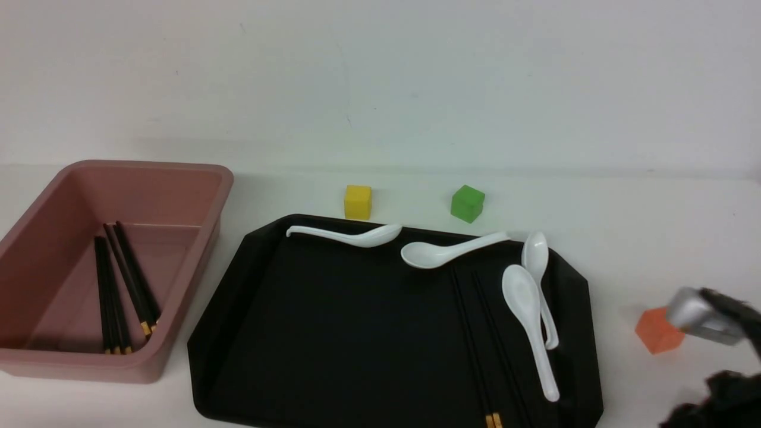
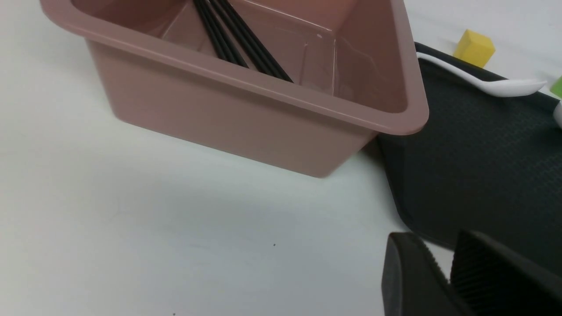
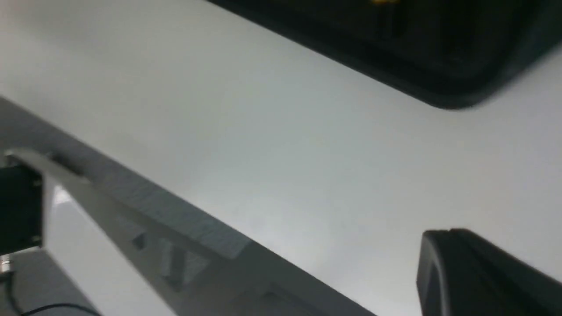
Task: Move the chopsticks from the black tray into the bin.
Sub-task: Use the right arm to grab a pair of chopsticks
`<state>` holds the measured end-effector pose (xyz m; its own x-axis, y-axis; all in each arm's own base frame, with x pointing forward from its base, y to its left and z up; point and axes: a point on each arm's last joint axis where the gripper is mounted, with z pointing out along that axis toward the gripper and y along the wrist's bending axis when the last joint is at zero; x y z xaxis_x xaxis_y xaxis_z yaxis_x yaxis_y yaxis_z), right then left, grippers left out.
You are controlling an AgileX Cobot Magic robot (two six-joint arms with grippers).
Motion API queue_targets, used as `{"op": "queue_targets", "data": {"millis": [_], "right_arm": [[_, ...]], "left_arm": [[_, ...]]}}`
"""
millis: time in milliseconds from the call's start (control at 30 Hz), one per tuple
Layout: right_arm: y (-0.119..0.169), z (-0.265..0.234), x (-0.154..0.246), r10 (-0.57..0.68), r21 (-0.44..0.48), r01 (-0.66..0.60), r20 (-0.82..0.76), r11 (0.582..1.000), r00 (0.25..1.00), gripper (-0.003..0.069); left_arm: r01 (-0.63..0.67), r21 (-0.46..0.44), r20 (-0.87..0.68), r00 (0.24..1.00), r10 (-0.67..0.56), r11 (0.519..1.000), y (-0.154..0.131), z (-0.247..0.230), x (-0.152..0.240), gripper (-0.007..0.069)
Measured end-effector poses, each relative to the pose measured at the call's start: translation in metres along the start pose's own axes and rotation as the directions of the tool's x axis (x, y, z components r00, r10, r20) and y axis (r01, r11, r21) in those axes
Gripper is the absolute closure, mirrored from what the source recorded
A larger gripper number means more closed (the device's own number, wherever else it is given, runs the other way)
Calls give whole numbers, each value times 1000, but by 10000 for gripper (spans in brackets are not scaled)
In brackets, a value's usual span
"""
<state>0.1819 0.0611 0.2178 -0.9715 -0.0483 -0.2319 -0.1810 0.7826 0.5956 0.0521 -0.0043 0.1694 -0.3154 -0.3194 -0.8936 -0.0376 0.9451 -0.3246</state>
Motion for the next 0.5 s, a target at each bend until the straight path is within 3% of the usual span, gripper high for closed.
{"op": "queue_targets", "data": {"millis": [233,367,500], "right_arm": [[23,34,-25,-60,1,61,-60,998,996,647],[47,54,-57,-91,111,98,-70,989,993,647],[67,74,-86,-118,274,150,-128,950,985,645]], "left_arm": [[0,0,0,1000,0,1000,0,0,0,454],[0,0,0,1000,0,1000,0,0,0,446],[0,0,0,1000,0,1000,0,0,0,443]]}}
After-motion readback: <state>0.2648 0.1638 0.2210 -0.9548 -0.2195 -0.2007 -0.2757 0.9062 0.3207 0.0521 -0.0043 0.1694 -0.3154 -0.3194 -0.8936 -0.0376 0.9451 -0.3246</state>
